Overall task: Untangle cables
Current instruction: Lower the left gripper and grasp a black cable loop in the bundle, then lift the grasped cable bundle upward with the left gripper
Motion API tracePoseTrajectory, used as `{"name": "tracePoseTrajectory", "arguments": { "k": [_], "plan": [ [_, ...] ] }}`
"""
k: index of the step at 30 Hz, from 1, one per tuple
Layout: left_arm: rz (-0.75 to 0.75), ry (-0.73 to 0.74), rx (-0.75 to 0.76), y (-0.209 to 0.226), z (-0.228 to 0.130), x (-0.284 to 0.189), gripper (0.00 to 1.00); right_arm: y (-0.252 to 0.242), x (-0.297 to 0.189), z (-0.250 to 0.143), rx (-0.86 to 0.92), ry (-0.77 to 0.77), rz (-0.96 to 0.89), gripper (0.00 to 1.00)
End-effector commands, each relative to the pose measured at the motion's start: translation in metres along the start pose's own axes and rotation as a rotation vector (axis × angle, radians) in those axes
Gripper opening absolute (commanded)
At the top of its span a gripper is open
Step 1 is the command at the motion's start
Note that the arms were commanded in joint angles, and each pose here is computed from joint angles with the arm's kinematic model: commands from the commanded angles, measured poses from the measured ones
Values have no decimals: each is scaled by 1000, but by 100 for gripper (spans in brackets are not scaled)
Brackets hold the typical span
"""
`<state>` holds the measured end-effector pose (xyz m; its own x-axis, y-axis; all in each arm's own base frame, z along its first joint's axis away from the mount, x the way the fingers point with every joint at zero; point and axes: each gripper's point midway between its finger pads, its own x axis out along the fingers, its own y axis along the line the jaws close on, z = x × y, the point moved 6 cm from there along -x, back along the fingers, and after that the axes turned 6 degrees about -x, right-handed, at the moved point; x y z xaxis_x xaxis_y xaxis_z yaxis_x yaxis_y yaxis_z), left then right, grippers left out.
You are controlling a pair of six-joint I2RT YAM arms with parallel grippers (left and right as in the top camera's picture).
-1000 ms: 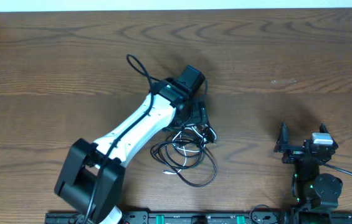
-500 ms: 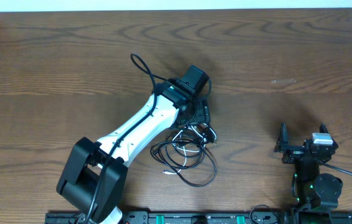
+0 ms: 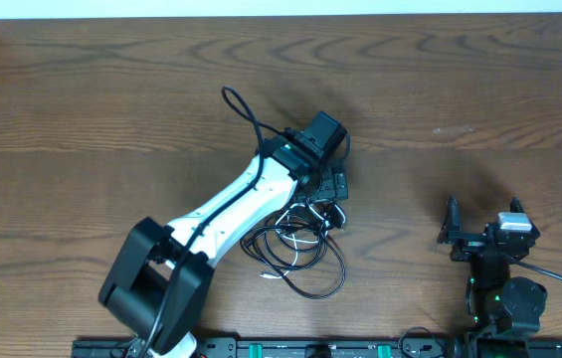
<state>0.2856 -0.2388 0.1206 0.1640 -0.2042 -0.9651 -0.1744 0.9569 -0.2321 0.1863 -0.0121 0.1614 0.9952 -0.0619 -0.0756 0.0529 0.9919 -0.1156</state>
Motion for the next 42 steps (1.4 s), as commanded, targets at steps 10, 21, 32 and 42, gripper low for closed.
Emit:
{"name": "tracePoseTrajectory", "arguments": {
  "k": [10, 21, 32, 42],
  "plan": [
    [52, 18, -16, 7, 0, 25, 24, -1, 0, -1, -11, 2, -10, 99],
    [-111, -84, 136, -20, 21, 5, 8, -1, 0, -1, -11, 1, -10, 99],
    [-341, -417, 135, -30, 83, -132, 8, -1, 0, -1, -11, 1, -10, 99],
    [-422, -483, 122, -19, 82, -177, 8, -1, 0, 0, -11, 0, -10, 99]
  ]
}}
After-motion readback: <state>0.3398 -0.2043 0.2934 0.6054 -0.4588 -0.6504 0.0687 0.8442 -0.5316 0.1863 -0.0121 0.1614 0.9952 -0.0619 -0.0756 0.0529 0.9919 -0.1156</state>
